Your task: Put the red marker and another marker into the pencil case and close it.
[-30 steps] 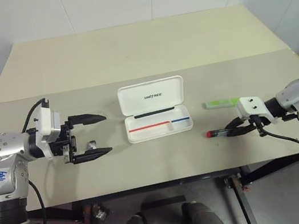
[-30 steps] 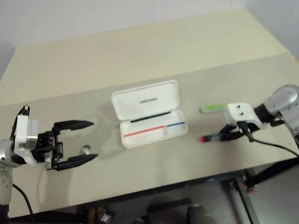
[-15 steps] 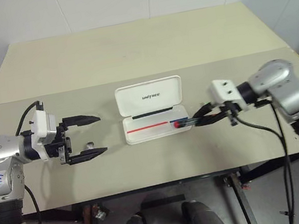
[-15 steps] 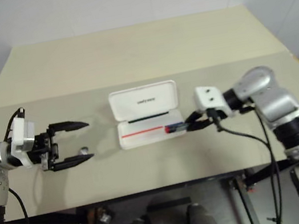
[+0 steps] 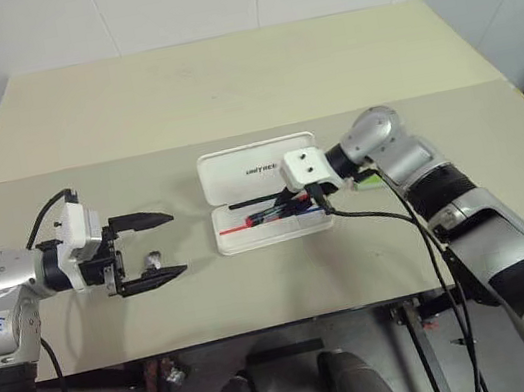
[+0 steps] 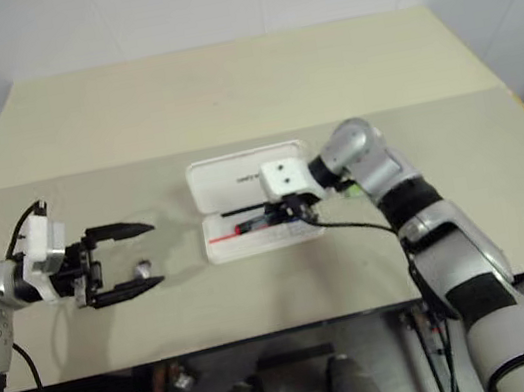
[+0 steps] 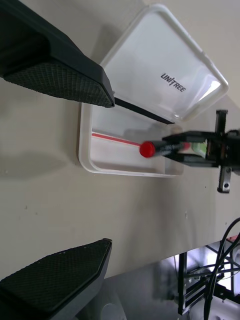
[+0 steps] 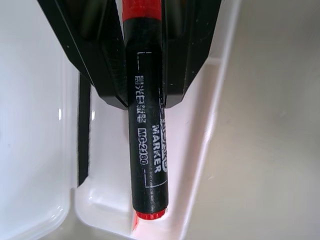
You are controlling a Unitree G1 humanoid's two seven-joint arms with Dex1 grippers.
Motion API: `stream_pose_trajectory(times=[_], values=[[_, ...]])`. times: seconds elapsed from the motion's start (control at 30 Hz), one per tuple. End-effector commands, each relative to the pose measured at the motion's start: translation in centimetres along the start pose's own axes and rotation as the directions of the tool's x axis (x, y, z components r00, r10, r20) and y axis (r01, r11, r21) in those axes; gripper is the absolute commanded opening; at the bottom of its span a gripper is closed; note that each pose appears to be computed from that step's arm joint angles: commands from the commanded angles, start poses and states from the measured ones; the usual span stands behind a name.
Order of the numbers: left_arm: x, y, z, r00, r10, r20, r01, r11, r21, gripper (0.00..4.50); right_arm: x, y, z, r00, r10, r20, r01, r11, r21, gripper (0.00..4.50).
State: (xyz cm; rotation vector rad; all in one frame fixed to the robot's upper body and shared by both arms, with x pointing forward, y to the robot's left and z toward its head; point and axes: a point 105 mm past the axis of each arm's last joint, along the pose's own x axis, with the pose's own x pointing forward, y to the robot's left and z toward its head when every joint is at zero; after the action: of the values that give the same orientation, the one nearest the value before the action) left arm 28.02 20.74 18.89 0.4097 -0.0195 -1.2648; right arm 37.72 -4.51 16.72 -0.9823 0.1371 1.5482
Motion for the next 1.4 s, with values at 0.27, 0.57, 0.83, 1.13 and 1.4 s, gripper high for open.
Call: stream_pose_trajectory(times=[0.27, 0.57, 0.83, 1.13, 1.4], values=[[-0.3, 0.1, 1.5, 0.999, 0.038, 0.024, -0.04, 0.998, 0.051, 4.5, 0.6, -2.1, 0.7, 0.997, -0.082, -0.013, 0.082, 0.997, -0.01, 0.95], [-0.1, 0.5, 1.7, 0.999, 0.034, 0.028, -0.036, 0.998, 0.055, 4.5, -0.1, -2.9, 3.3, 0.986, -0.137, 0.097, 0.144, 0.987, -0.07, 3.29], [0.4, 1.0, 1.9, 0.999, 0.02, 0.036, -0.022, 0.997, 0.069, 4.5, -1.7, -2.3, 6.0, 0.957, -0.12, 0.263, 0.122, 0.992, 0.008, 3.29], [1.3, 0.7, 2.4, 0.998, -0.021, 0.066, 0.016, 0.997, 0.074, 4.5, -8.8, 0.8, 2.1, 0.978, -0.161, 0.136, 0.147, 0.983, 0.108, 4.46], [3.3, -0.2, 3.1, 0.989, -0.117, 0.095, 0.113, 0.993, 0.046, 4.5, -15.6, 1.8, -5.7, 0.953, -0.224, -0.203, 0.265, 0.942, 0.204, 4.46]])
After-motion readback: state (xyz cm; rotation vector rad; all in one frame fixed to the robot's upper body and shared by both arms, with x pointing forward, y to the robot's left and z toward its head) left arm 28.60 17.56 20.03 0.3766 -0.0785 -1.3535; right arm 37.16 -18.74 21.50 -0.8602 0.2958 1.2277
